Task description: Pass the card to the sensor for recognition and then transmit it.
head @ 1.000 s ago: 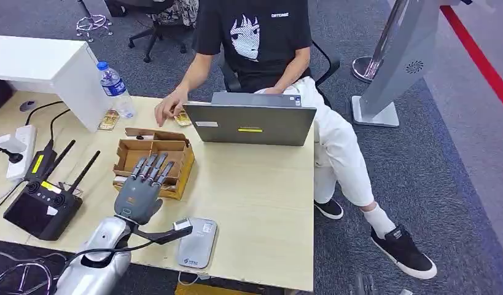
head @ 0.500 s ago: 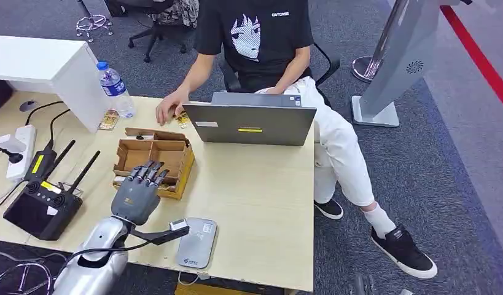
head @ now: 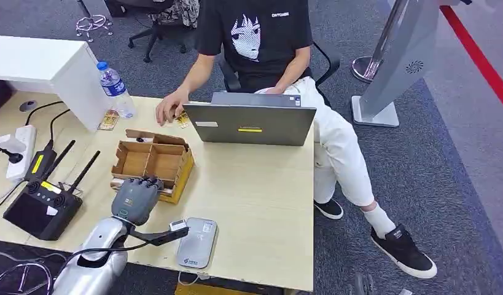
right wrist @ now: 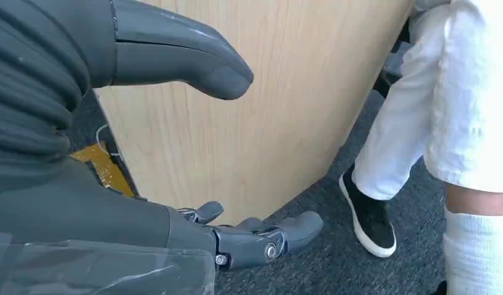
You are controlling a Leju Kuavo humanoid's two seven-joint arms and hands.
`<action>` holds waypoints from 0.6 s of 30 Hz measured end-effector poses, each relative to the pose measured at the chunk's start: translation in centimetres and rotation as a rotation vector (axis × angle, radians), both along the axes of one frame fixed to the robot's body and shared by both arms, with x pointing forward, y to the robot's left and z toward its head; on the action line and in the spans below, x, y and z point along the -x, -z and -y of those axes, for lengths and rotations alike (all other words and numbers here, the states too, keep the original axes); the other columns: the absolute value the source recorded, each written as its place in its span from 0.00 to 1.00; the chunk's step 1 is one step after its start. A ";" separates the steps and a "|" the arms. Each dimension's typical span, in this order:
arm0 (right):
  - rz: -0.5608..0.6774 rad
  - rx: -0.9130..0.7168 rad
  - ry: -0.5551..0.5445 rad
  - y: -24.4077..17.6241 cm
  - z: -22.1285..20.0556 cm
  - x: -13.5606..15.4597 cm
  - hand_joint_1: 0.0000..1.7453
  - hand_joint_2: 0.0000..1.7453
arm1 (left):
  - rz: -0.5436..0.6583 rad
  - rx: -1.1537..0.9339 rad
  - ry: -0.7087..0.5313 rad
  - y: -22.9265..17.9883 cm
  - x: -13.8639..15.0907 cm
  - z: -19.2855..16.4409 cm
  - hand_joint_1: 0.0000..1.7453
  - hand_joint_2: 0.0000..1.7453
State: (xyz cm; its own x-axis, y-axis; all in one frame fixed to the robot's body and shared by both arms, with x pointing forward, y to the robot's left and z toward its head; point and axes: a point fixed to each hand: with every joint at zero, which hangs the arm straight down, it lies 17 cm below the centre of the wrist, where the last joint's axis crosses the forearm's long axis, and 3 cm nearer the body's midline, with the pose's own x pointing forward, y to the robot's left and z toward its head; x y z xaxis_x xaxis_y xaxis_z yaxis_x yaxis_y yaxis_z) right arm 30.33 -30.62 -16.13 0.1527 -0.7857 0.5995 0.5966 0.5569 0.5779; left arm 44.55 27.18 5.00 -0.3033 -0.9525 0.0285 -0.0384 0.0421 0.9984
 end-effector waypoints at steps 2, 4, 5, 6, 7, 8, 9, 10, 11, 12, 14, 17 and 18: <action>0.000 0.000 0.000 0.0 0.0 0.0 0.00 1.00 | 0.005 0.006 0.002 -0.2 -0.1 0.0 1.00 1.00; 0.000 0.000 0.000 0.0 0.0 0.0 0.00 1.00 | 0.034 0.031 0.011 -0.8 -0.1 0.2 1.00 1.00; -0.002 0.001 -0.002 0.0 0.0 0.0 0.00 1.00 | 0.070 0.052 0.019 -1.6 -0.1 0.4 1.00 1.00; -0.002 0.002 -0.003 0.0 0.0 0.0 0.00 1.00 | 0.100 0.069 0.024 -2.4 -0.1 0.7 1.00 1.00; -0.003 0.003 -0.004 0.0 0.0 0.0 0.00 1.00 | 0.144 0.089 0.026 -3.7 -0.3 0.9 1.00 1.00; -0.005 0.003 -0.004 0.0 0.0 0.0 0.00 1.00 | 0.181 0.105 0.027 -4.9 -0.4 1.1 1.00 1.00; -0.005 0.004 -0.004 0.0 0.0 -0.1 0.00 1.00 | 0.211 0.118 0.031 -5.9 -0.5 1.4 1.00 1.00; -0.005 0.004 -0.004 0.0 -0.1 -0.1 0.00 1.00 | 0.234 0.131 0.033 -6.9 -0.6 1.6 1.00 1.00; -0.005 0.004 -0.004 0.0 -0.1 -0.1 0.00 1.00 | 0.258 0.140 0.035 -7.9 -0.7 1.7 1.00 1.00; -0.006 0.003 -0.005 0.0 -0.1 -0.1 0.00 1.00 | 0.280 0.152 0.033 -8.8 -0.9 1.8 1.00 1.00; -0.005 0.004 -0.008 0.0 -0.2 -0.2 0.00 1.00 | 0.322 0.168 0.030 -10.9 -1.4 1.6 1.00 1.00; -0.007 0.005 -0.020 0.0 -0.3 -0.3 0.00 1.00 | 0.360 0.192 0.018 -13.6 -2.4 0.9 1.00 1.00; -0.008 0.005 -0.025 0.0 -0.4 -0.3 0.00 1.00 | 0.369 0.202 0.013 -14.5 -2.9 0.6 1.00 1.00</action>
State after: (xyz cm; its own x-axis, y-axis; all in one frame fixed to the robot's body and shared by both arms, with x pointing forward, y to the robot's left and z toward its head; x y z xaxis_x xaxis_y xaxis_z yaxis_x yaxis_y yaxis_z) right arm 30.66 -30.21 -16.14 0.1772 -0.7784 0.6022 0.5872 0.5747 0.5701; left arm 47.42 26.56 19.46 -0.3399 -0.9349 0.1018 -0.3901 0.2387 0.8893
